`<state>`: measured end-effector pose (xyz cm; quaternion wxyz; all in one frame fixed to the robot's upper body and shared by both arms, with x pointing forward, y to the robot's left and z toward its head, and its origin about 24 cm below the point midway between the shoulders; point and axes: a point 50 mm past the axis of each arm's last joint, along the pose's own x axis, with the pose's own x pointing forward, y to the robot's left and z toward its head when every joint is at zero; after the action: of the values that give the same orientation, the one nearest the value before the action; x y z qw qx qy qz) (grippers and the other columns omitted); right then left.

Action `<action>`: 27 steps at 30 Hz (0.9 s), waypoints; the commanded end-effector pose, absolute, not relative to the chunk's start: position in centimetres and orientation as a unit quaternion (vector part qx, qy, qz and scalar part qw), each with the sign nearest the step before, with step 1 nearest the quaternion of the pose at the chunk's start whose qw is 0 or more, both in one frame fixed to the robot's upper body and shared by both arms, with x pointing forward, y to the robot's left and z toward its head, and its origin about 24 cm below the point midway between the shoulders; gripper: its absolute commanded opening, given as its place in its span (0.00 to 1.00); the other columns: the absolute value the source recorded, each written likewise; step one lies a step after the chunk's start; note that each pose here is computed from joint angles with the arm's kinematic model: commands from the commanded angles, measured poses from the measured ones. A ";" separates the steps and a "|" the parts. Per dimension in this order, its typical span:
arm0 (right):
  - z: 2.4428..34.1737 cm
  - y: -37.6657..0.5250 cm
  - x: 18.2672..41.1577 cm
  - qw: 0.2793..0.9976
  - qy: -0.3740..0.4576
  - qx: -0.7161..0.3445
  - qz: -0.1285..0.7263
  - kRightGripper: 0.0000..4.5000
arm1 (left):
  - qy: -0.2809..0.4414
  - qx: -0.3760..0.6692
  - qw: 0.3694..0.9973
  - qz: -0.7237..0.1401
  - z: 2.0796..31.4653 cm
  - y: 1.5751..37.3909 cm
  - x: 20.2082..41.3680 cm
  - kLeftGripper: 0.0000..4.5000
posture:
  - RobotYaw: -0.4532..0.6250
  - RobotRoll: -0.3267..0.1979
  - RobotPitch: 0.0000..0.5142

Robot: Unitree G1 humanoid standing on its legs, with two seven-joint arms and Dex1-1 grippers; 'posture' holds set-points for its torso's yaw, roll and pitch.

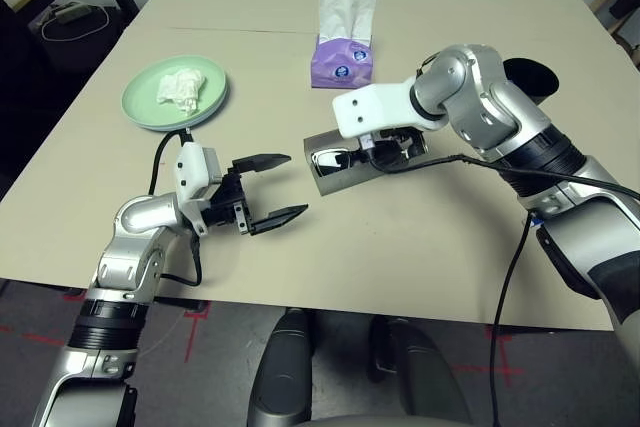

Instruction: Organize and tidy the items on the table.

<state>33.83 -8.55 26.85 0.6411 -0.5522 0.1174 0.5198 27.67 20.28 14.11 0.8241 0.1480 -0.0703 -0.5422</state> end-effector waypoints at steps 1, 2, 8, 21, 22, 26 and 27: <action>27.4 -10.6 32.7 0.695 0.116 -0.467 0.534 0.99 | -0.069 0.151 0.832 -0.530 14.3 20.8 28.4 1.00 | 0.61 0.62 0.30; 27.2 -11.0 32.3 0.710 0.110 -0.433 0.544 0.99 | -0.068 0.152 0.833 -0.527 14.3 21.0 28.6 1.00 | 0.60 0.62 0.30; 24.5 -13.6 30.5 0.803 0.055 -0.214 0.553 0.99 | -0.064 0.155 0.839 -0.518 14.6 21.6 29.9 1.00 | 0.56 0.62 0.30; 16.0 -17.4 30.9 0.887 -0.027 -0.059 0.457 0.99 | -0.060 0.162 0.835 -0.522 15.0 22.2 30.6 1.00 | 0.55 0.62 0.32; 15.5 -17.5 30.9 0.885 -0.038 -0.070 0.458 0.99 | -0.062 0.161 0.837 -0.519 15.0 22.3 30.6 1.00 | 0.55 0.62 0.32; 14.0 -18.7 31.0 0.887 -0.079 -0.087 0.447 0.99 | -0.079 0.156 0.845 -0.505 14.9 23.0 30.7 1.00 | 0.56 0.62 0.32; 13.9 -18.9 31.1 0.888 -0.088 -0.088 0.442 0.99 | -0.080 0.156 0.846 -0.504 14.9 23.1 30.7 1.00 | 0.56 0.62 0.32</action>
<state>31.27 -18.16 14.23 0.8859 -0.0856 -0.0679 0.4508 30.82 22.54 15.12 0.8429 0.1554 -0.0785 -0.5091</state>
